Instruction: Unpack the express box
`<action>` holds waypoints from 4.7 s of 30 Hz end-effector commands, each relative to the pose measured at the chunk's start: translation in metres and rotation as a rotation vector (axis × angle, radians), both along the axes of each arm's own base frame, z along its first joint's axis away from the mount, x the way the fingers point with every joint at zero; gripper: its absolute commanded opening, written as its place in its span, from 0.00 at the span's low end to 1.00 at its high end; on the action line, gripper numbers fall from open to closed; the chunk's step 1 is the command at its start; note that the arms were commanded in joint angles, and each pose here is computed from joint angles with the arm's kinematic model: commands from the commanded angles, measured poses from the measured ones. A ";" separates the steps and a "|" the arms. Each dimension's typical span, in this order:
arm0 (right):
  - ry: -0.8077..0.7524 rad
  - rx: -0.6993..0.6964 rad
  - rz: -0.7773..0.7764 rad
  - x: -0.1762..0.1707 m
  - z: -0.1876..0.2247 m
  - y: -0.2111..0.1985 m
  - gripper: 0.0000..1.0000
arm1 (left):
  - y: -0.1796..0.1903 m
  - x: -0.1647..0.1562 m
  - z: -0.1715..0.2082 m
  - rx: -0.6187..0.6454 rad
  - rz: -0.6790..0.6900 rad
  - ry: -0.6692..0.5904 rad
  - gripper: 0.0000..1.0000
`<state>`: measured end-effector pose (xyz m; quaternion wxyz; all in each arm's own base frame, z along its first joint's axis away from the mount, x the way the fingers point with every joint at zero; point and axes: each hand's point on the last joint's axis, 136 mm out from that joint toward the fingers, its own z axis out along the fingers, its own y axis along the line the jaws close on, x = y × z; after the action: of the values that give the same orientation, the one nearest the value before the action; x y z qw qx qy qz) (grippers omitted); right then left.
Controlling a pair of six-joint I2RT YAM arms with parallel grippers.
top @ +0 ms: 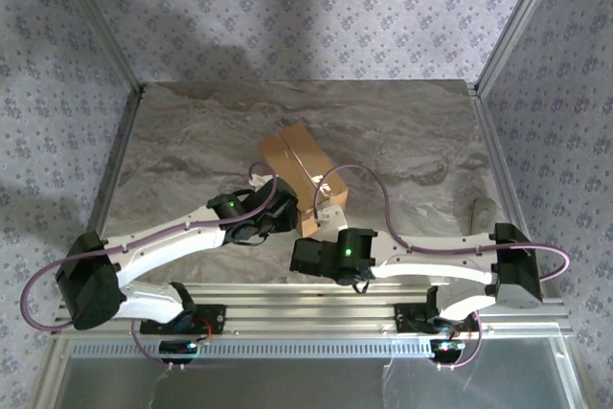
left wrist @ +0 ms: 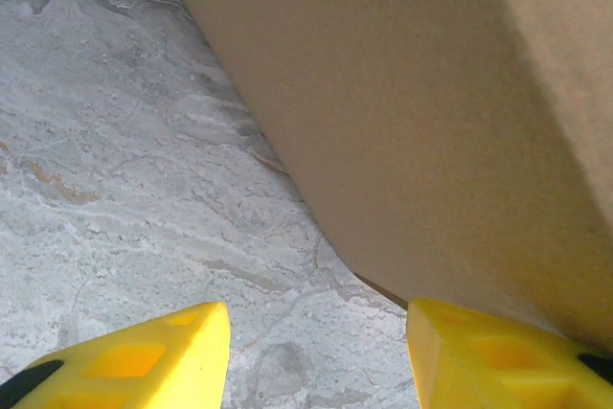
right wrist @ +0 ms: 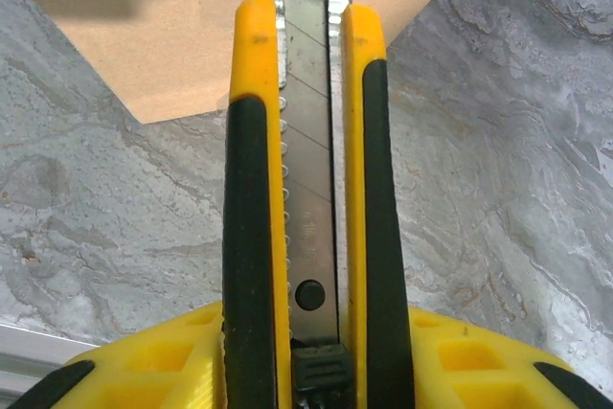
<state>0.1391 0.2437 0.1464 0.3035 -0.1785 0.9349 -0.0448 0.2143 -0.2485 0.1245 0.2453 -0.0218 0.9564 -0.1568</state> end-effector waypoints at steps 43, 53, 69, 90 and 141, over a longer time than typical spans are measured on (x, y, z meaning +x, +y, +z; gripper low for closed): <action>0.050 0.257 0.228 -0.022 0.019 0.043 0.00 | -0.076 -0.017 0.027 -0.175 -0.126 -0.058 0.52; 0.032 0.022 0.194 -0.018 0.019 0.046 0.00 | -0.094 -0.024 0.043 -0.203 -0.104 -0.095 0.51; -0.009 0.078 0.375 -0.041 0.021 0.095 0.00 | -0.104 -0.022 0.054 -0.248 -0.096 -0.118 0.51; -0.060 0.071 0.271 -0.016 0.017 0.020 0.00 | -0.061 -0.027 0.052 -0.155 -0.054 -0.145 0.52; 0.010 -0.086 0.306 -0.006 -0.005 0.027 0.00 | 0.036 0.034 0.075 -0.091 0.134 -0.275 0.71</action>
<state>0.1411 0.2648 0.1435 0.3144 -0.3144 0.8945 -0.0466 0.2422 -0.2079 0.1931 0.3679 -0.0524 0.9148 -0.1581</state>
